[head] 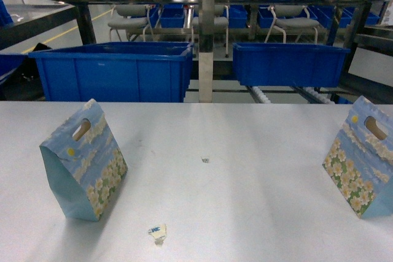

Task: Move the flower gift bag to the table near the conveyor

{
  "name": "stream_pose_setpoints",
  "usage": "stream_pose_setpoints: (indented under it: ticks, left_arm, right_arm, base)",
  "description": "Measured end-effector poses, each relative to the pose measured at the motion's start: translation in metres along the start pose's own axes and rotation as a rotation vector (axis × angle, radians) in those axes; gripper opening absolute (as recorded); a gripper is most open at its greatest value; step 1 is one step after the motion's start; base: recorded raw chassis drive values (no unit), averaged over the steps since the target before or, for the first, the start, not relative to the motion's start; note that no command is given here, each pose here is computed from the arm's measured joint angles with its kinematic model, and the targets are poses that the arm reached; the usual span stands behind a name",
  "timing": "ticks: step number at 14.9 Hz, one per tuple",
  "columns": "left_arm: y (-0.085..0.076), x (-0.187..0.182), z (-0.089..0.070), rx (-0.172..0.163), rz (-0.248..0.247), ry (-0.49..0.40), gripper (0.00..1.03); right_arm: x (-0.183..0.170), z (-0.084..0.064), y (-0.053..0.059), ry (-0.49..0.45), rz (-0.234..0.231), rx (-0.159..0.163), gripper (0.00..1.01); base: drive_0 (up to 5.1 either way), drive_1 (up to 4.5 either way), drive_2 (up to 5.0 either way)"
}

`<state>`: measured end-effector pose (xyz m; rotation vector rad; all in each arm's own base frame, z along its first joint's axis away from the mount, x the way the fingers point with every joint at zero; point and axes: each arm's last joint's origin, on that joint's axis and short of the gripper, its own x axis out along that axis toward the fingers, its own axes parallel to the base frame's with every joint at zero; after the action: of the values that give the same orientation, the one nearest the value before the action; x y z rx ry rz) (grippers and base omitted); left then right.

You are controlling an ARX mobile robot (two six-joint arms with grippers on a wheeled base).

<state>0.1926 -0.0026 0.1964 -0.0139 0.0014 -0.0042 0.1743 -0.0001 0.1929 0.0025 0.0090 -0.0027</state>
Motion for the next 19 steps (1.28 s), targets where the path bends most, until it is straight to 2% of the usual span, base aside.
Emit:
stream_pose_setpoints:
  ticks: [1,8,9,10,19]
  left_arm:
    - [0.004,-0.009,-0.006,0.0,0.016,0.009,0.02]
    - [0.003,-0.048,-0.023,0.0,0.007,0.012,0.02]
    - [0.003,-0.051,-0.026,0.0,0.007,-0.018,0.02]
    - [0.003,-0.054,-0.031,0.0,0.007,0.007,0.02]
    - [0.003,-0.077,-0.025,0.0,0.007,-0.019,0.02]
  right_arm:
    - [-0.007,-0.004,0.0,0.0,0.0,0.0,0.02]
    - [-0.038,-0.019,0.0,-0.01,0.0,0.0,0.02]
    - [-0.041,-0.025,0.0,-0.013,0.0,0.0,0.02]
    - [-0.043,-0.025,0.0,-0.007,0.0,0.0,0.02]
    - [-0.062,-0.022,0.0,-0.026,0.001,0.0,0.02]
  base:
    - [0.0,0.0,0.0]
    - [0.0,0.0,0.0]
    - [0.0,0.0,0.0]
    - [0.0,0.0,0.0]
    - [0.0,0.0,0.0]
